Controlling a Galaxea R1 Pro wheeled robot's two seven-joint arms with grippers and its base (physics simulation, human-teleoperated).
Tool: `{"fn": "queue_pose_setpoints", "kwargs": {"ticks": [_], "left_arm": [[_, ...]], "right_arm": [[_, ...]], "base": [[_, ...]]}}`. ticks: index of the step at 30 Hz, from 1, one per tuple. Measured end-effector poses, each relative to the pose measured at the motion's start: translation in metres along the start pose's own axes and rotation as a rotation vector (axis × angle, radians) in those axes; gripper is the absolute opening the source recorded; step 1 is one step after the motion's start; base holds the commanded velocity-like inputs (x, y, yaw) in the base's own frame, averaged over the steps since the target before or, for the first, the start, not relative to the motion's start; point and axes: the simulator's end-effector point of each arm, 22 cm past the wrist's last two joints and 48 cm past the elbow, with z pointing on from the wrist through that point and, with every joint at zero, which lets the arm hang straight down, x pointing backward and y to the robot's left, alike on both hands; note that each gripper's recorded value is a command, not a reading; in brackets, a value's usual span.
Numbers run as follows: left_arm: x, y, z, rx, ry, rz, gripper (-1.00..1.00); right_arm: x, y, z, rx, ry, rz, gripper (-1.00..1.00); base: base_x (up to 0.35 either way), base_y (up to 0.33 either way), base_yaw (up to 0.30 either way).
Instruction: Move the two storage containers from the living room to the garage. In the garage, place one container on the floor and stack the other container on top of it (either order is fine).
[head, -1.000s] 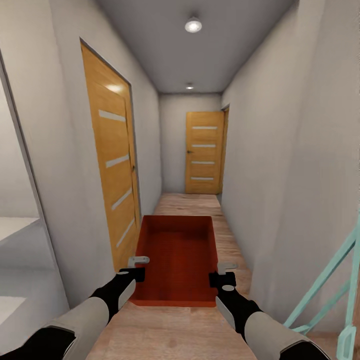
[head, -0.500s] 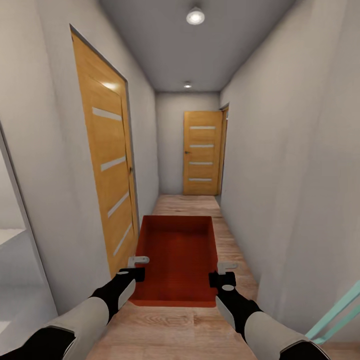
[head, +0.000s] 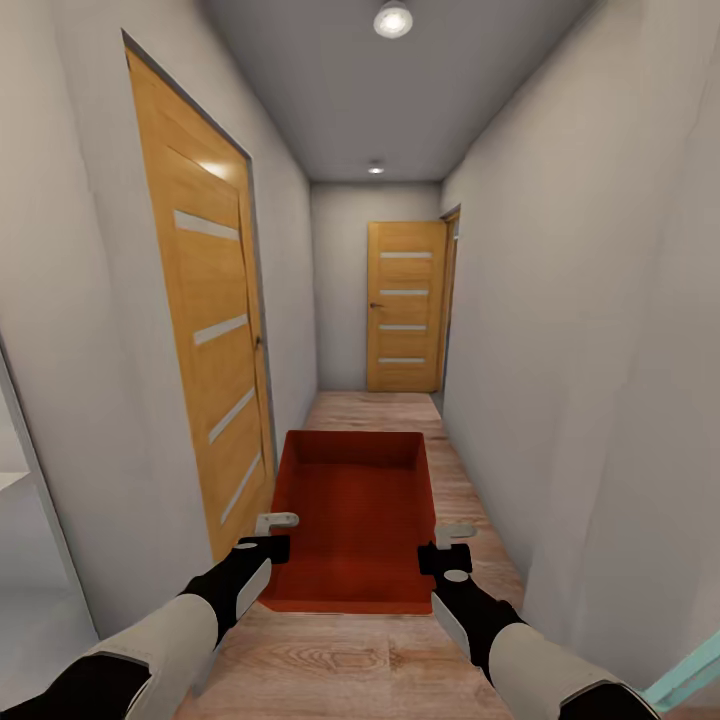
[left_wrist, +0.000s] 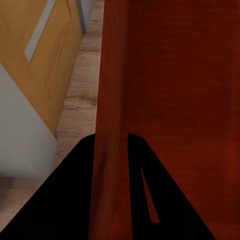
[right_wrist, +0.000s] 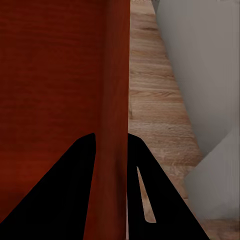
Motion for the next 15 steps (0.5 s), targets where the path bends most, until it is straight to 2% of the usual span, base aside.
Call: {"fn": "queue_pose_setpoints", "kwargs": {"ticks": [15], "left_arm": [[0.0009,0.0000,0.0001,0.000,0.001,-0.001,-1.00]], "right_arm": [[0.0006,0.0000,0.0000,0.000,0.001,-0.001,-1.00]], "base": [[0.322,0.000,0.000]]}}
